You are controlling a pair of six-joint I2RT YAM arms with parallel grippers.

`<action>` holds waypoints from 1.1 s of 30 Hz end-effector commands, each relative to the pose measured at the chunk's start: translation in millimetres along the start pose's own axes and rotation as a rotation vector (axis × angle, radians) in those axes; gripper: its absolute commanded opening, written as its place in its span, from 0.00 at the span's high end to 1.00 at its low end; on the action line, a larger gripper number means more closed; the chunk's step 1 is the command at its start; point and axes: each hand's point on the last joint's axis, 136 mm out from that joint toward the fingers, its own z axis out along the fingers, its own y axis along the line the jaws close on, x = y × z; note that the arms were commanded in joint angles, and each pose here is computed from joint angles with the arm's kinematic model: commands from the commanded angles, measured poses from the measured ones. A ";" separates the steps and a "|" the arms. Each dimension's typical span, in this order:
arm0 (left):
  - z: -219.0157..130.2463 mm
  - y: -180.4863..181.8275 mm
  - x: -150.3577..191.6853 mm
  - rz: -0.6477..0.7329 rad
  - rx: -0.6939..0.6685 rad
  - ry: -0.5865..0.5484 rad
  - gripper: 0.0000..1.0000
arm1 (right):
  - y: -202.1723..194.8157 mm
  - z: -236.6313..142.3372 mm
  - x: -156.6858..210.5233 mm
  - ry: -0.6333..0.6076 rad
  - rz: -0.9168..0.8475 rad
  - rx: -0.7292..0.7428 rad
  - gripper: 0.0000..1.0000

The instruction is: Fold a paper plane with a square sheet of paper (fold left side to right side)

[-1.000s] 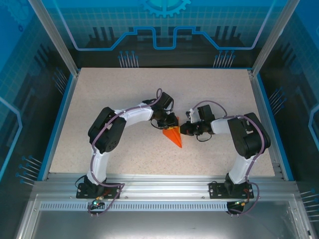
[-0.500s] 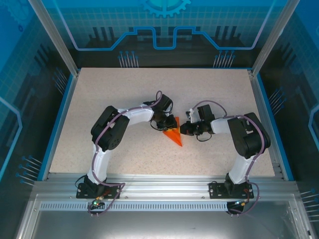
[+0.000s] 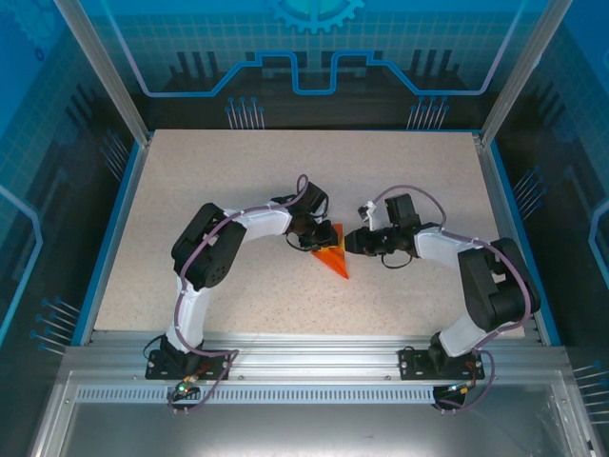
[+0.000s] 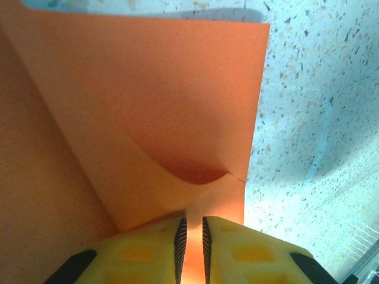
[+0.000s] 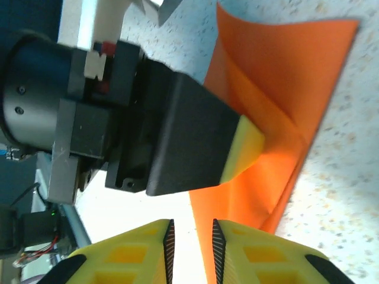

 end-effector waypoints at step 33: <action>15.1 36.2 18.9 -0.047 -0.116 0.047 0.79 | -42.6 23.9 100.1 0.328 0.167 0.151 0.78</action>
